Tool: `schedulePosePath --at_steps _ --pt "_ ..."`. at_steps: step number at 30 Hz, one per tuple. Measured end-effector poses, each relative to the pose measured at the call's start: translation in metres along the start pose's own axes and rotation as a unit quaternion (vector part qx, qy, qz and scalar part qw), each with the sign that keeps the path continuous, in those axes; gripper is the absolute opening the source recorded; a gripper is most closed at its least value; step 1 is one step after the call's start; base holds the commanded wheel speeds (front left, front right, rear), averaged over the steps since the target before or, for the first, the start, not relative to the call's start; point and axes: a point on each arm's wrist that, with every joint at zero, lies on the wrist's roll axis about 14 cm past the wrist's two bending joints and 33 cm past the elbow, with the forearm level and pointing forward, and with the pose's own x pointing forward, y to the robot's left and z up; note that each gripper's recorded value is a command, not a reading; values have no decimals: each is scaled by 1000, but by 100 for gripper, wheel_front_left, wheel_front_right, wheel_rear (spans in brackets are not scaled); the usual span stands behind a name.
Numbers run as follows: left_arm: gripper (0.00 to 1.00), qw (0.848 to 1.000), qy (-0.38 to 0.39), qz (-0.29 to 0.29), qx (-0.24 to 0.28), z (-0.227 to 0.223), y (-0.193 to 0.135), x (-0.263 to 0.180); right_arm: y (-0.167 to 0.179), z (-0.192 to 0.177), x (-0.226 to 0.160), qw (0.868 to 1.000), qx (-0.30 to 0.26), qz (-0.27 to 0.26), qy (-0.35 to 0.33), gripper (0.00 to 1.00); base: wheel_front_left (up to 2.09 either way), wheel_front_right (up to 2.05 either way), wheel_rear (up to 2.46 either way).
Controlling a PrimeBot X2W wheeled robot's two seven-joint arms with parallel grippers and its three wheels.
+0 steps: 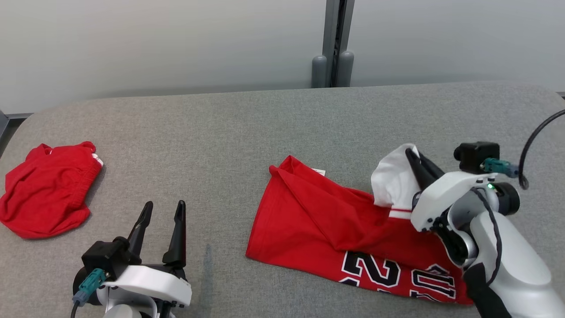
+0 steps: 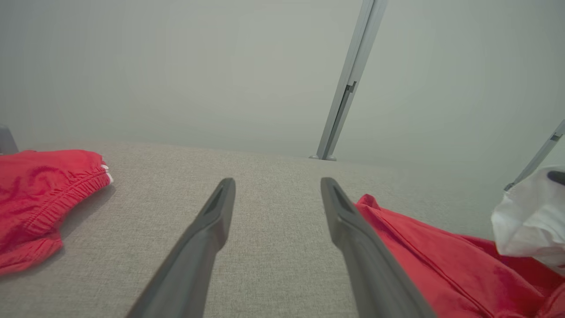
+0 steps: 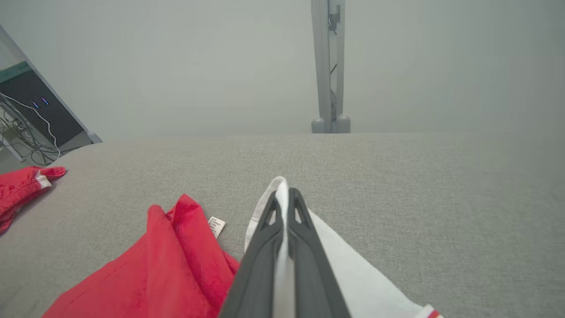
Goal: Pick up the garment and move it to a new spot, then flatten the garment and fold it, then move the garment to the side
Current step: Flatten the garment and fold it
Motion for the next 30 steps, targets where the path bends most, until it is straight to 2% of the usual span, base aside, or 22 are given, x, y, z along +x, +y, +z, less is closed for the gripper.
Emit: schedulePosePath --at_steps 4,11,19,25,30 --pt "100 1000 5 -1 -1 -3 -1 1 2 33 10 999 -2 6 -53 0 0 0 0" --pt "100 1000 7 13 -4 -5 9 3 7 80 40 994 -8 20 -105 0 0 0 0" --pt "100 999 7 31 -4 -5 23 3 34 163 69 975 -19 57 -214 0 0 0 0" --pt "100 999 11 39 -7 -8 28 3 42 212 70 961 -24 70 -268 0 0 0 0" --pt "100 999 15 29 -11 -11 21 8 40 225 55 953 -34 76 -292 0 0 0 0"
